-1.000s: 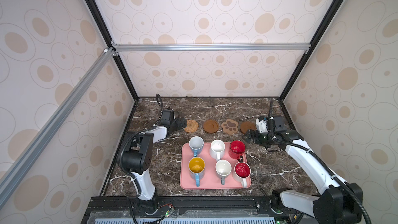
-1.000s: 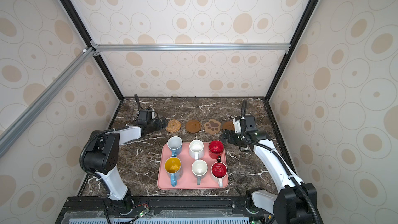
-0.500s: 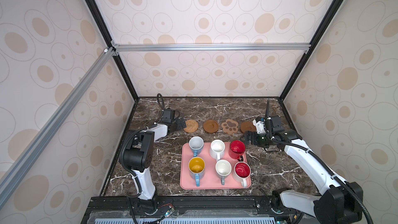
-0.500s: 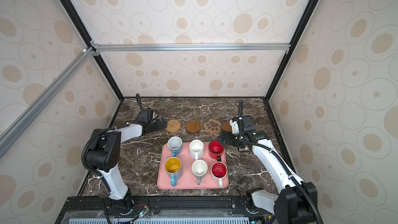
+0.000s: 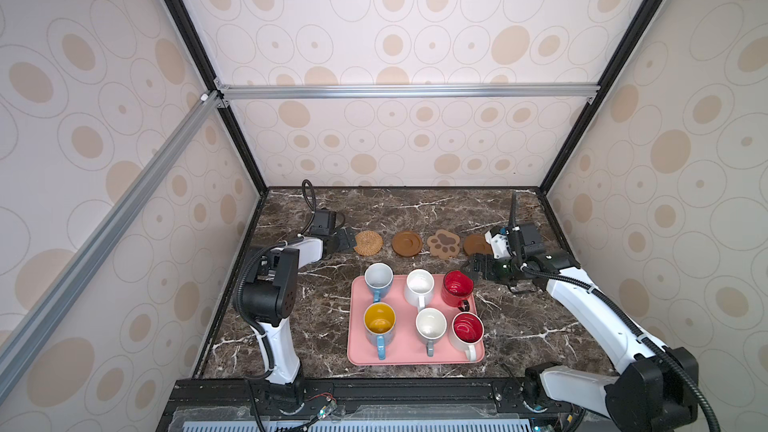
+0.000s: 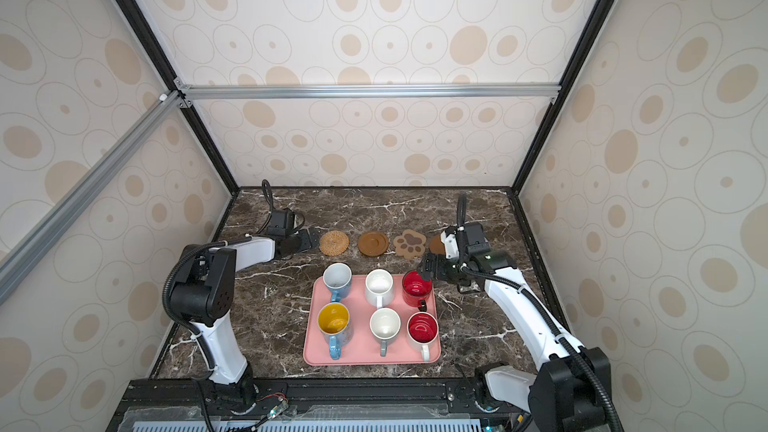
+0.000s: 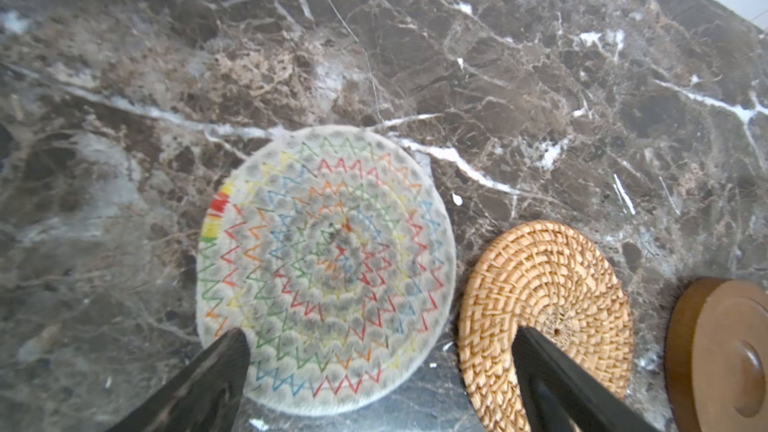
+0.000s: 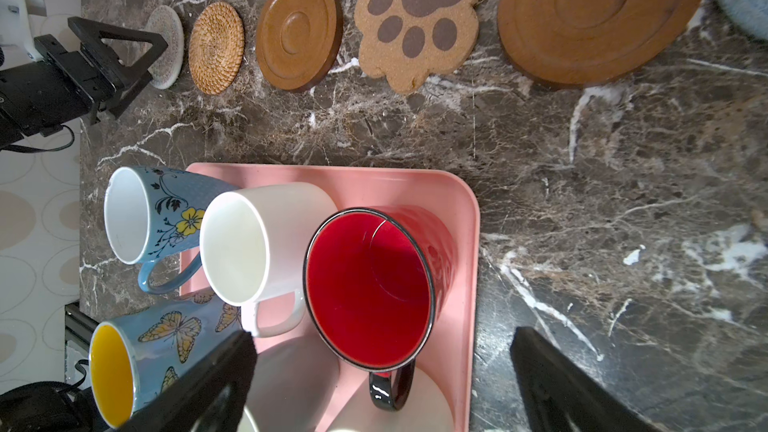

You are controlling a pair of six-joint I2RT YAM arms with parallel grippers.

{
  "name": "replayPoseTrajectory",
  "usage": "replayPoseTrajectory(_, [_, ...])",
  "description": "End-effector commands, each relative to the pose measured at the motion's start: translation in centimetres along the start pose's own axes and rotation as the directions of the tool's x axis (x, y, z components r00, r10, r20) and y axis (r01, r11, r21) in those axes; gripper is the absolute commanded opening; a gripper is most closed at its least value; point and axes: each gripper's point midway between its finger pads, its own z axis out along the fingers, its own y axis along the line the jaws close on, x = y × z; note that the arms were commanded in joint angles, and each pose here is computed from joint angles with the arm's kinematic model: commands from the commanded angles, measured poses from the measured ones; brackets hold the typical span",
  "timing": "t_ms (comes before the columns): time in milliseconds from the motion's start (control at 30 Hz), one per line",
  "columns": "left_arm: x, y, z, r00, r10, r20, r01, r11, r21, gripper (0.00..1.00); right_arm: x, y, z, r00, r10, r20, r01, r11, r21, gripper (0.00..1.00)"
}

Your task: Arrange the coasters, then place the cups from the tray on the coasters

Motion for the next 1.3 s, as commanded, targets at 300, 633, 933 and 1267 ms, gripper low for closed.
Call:
replayPoseTrajectory(300, [1.1,0.7,2.2,0.998,-0.007,-0.065,0.006,1.000,-0.017,1.00,-0.8,1.0,-0.5,1.000,-0.006,0.013,0.007,1.000,-0.011,1.00])
replayPoseTrajectory(633, [1.7,-0.3,3.8,0.988,-0.142,-0.066,0.144,0.989,0.032,1.00,-0.4,0.7,-0.8,1.000,-0.001,0.022,0.001,1.000,0.003,1.00])
replayPoseTrajectory(933, [2.1,-2.1,5.8,0.979,-0.187,-0.084,0.194,0.978,0.080,1.00,-0.4,0.7,-0.9,1.000,0.007,0.025,-0.007,1.000,0.007,1.00])
replayPoseTrajectory(1267, [2.1,-5.4,8.8,0.983,-0.125,-0.132,0.144,0.979,0.143,1.00,-0.4,0.7,-1.2,1.000,0.009,0.028,-0.010,1.000,0.011,1.00])
